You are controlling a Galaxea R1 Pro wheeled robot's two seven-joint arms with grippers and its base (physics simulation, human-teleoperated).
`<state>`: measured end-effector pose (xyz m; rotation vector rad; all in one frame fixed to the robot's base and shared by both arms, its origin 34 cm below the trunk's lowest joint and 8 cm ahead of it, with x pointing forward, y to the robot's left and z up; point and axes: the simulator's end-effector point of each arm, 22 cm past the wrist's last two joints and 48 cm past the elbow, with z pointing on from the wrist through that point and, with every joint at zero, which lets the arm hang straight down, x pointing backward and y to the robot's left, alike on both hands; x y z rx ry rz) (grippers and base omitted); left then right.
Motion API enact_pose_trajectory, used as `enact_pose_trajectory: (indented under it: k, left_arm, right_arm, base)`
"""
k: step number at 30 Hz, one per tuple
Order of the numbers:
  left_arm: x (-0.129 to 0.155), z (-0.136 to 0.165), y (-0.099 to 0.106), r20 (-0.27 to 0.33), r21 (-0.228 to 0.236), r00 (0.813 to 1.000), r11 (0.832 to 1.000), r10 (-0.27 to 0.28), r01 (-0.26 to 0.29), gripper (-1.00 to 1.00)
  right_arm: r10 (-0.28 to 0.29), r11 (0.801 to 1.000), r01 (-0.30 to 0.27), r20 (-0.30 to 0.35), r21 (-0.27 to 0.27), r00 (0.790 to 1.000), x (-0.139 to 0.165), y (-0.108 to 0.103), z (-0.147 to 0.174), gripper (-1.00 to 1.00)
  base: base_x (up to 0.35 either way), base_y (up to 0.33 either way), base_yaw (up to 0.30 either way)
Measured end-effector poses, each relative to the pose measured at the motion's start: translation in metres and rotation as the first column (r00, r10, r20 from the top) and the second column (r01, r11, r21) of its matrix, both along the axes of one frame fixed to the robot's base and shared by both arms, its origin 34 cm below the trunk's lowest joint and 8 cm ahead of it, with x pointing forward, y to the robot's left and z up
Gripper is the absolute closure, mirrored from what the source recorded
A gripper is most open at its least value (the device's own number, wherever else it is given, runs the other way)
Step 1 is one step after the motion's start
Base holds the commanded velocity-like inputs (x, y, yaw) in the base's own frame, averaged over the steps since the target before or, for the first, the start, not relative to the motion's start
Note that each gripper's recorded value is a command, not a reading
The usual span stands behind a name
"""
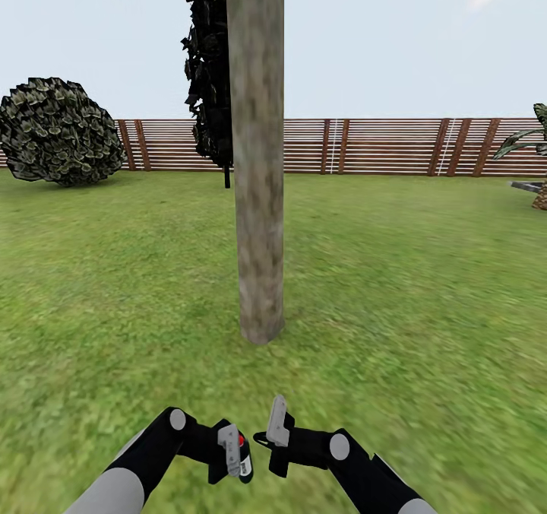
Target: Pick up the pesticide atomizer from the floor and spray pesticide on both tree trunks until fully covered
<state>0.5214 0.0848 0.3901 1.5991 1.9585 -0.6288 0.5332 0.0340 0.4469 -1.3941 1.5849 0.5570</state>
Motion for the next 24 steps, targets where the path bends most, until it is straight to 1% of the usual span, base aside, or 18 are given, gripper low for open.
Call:
enact_pose_trajectory:
  k: [14, 16, 22, 24]
  left_arm:
    - [0.0, 0.001, -0.002, 0.005, -0.005, 1.0, 1.0, -0.006, 0.006, 1.0]
    - [-0.001, 0.002, -0.007, 0.006, -0.012, 1.0, 1.0, -0.011, 0.011, 1.0]
    - [-0.001, 0.004, -0.013, 0.007, -0.02, 1.0, 1.0, -0.016, 0.016, 1.0]
    - [-0.001, 0.005, -0.015, 0.007, -0.031, 1.0, 0.999, -0.012, 0.012, 1.0]
  right_arm:
    - [0.0, 1.0, 0.0, 0.001, 0.001, 1.0, 0.0, 0.0, 0.0, 1.0]
    - [0.0, 1.0, 0.0, 0.001, 0.001, 1.0, 0.0, 0.0, 0.0, 1.0]
    - [0.0, 1.0, 0.0, 0.001, 0.001, 1.0, 0.0, 0.0, 0.0, 1.0]
    - [0.0, 1.0, 0.0, 0.001, 0.001, 1.0, 0.0, 0.0, 0.0, 1.0]
  base:
    - [0.0, 0.0, 0.0]
    - [0.0, 0.0, 0.0]
    - [0.0, 0.0, 0.0]
    - [0.0, 0.0, 0.0]
